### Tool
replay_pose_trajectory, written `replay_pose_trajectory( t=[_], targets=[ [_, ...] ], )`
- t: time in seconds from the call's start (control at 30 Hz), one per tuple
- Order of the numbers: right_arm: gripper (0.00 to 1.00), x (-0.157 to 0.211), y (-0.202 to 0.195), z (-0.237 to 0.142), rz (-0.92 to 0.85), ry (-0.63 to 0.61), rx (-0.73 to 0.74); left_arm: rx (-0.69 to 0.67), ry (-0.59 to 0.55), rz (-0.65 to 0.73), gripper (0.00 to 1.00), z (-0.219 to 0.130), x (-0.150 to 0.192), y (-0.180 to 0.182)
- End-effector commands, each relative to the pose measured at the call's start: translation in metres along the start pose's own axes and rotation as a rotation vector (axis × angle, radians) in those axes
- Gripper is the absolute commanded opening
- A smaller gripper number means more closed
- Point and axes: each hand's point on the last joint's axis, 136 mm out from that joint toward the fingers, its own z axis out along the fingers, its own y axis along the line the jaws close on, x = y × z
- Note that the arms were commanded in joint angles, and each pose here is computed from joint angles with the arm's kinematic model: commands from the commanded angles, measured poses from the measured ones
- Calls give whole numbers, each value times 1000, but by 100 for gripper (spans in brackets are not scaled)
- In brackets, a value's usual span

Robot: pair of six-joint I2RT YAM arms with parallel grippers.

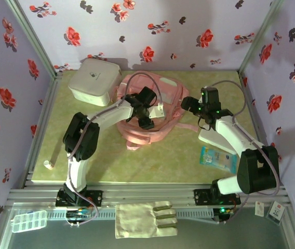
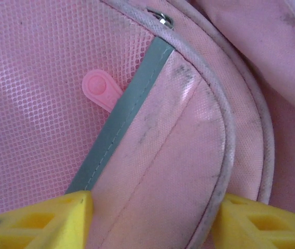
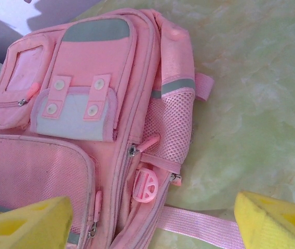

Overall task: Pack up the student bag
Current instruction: Unzip the student bag at the center of the table.

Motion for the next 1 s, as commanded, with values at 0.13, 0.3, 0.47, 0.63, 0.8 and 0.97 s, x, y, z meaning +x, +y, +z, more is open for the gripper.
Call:
replay_pose_trajectory(
  t=[0.13,0.3,0.47,0.63,0.8,0.97],
  targets=[
    [81,-7,3,-7,19,-29,-6,-136,-35,32,41,-5,-15,33],
    [82,-7,5,-4,2,-19,-15,-162,-90,-25,23,-28,-29,42],
    [81,-8,23,4,-46,34,-96,-170,-162,-45,6,-55,-39,41],
    [81,-9,46,21,-77,103,-195,-205,-260,-105,0,-87,-42,45],
    [81,-15,61,38,-85,132,-263,-238,-372,-185,0,-122,-37,51],
    [81,-17,84,54,-117,200,-374,-243,-459,-278,0,-142,-24,55]
  ],
)
